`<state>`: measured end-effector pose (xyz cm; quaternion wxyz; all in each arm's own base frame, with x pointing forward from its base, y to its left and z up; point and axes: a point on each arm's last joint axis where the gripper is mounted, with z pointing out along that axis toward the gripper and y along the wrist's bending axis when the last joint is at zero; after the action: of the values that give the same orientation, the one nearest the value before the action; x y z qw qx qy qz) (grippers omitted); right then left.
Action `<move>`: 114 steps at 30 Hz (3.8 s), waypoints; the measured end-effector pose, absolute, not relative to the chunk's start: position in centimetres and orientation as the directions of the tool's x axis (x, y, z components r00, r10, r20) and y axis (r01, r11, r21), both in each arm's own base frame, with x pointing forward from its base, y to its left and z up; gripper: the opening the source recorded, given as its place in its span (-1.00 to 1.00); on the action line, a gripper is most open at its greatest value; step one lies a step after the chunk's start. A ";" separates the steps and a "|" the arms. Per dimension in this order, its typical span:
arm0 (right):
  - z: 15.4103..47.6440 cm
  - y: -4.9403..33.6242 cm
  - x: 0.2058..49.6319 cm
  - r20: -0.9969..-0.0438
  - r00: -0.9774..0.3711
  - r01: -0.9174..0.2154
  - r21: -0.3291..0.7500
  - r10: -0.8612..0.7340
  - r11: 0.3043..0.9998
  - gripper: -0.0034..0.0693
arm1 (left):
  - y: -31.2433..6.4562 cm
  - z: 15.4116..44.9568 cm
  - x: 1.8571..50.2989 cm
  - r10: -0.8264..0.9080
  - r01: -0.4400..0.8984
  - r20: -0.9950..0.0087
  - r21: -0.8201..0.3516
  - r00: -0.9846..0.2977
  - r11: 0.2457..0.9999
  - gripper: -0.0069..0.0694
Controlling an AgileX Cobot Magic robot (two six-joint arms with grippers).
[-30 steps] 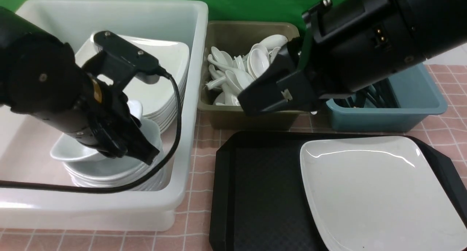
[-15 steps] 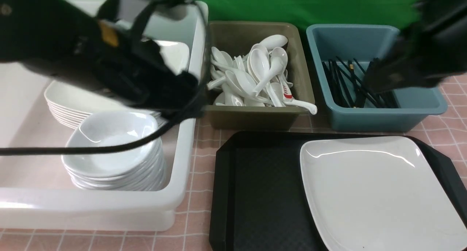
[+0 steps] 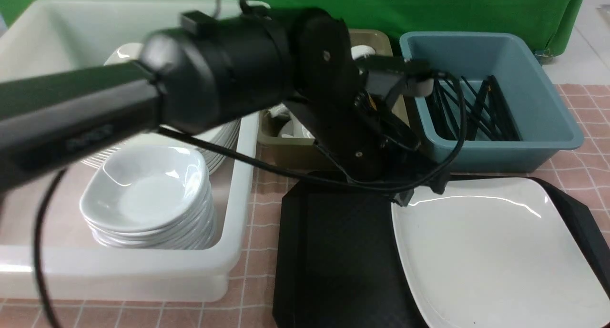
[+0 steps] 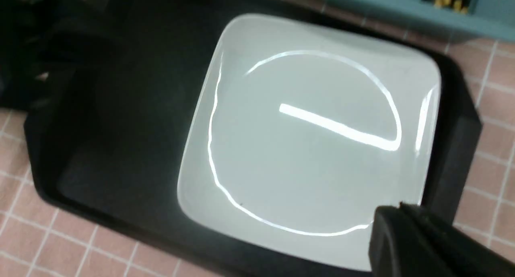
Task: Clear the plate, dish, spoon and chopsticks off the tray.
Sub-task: Use the left arm to grab a plate from the dinner plate, then use the left arm to put the plate into the large storage box on the left
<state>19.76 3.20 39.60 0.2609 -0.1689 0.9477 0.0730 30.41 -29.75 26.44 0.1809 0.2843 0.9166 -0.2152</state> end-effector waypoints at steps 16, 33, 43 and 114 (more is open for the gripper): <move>39.1 4.8 19.4 -0.618 -0.733 -0.470 0.158 -0.284 0.868 -0.80 | -32.6 16.6 35.4 0.355 0.542 -0.542 -0.235 -0.762 0.807 0.58; 39.4 4.8 19.7 -0.657 -0.699 -0.480 0.139 -0.282 0.866 -0.80 | -33.4 14.5 36.2 0.246 0.473 -0.559 -0.307 -0.792 0.826 -0.47; 40.4 4.9 19.4 -0.667 -0.688 -0.489 0.133 -0.287 0.862 -0.80 | -32.4 20.1 34.8 0.347 0.563 -0.568 -0.261 -0.746 0.784 -0.60; 44.3 23.2 28.0 -0.656 -0.560 -0.765 0.174 -0.506 0.620 -0.82 | 12.0 30.0 41.8 -0.632 -0.278 -0.630 -0.574 -0.452 0.770 -0.76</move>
<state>28.01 23.17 44.31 0.2854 -0.3725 0.8534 0.2268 41.82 12.03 30.01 0.4457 -0.2747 0.8286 -0.1983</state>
